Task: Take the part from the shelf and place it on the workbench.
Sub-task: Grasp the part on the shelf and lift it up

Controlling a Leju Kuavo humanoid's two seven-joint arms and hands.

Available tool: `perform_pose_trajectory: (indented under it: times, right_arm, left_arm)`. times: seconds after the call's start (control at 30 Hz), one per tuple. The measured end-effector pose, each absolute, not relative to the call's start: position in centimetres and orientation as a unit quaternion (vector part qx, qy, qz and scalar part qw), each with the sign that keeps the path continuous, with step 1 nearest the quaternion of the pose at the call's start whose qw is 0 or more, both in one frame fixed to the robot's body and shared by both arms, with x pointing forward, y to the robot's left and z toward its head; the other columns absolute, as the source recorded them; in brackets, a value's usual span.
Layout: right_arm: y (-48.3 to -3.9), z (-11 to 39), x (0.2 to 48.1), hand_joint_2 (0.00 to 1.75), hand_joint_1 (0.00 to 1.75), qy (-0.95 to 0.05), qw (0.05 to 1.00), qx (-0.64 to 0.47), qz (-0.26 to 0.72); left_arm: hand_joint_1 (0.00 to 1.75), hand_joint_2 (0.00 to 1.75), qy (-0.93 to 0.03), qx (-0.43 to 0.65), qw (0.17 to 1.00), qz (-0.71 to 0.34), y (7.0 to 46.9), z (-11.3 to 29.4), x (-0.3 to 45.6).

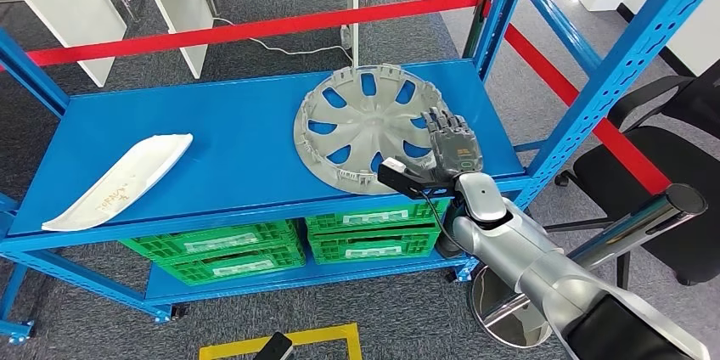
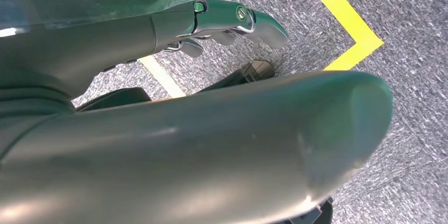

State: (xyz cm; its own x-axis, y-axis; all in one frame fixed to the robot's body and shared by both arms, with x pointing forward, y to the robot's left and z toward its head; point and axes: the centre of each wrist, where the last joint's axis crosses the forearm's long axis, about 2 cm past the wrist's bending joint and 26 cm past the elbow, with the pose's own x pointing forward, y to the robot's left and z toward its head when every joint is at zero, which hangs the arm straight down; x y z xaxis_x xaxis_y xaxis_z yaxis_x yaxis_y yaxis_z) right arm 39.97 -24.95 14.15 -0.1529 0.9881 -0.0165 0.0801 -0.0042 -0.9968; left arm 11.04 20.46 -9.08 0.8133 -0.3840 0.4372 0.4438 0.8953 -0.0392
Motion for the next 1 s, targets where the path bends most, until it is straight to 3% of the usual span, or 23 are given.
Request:
perform_pose_trajectory:
  times: [1.0]
  right_arm:
    - [-24.2,12.3,39.3,0.0,0.0,-0.517,0.488,-0.472,0.522]
  left_arm:
    - [0.0,0.0,-0.213,-0.069,0.95,-0.217,20.5,-9.1,11.0]
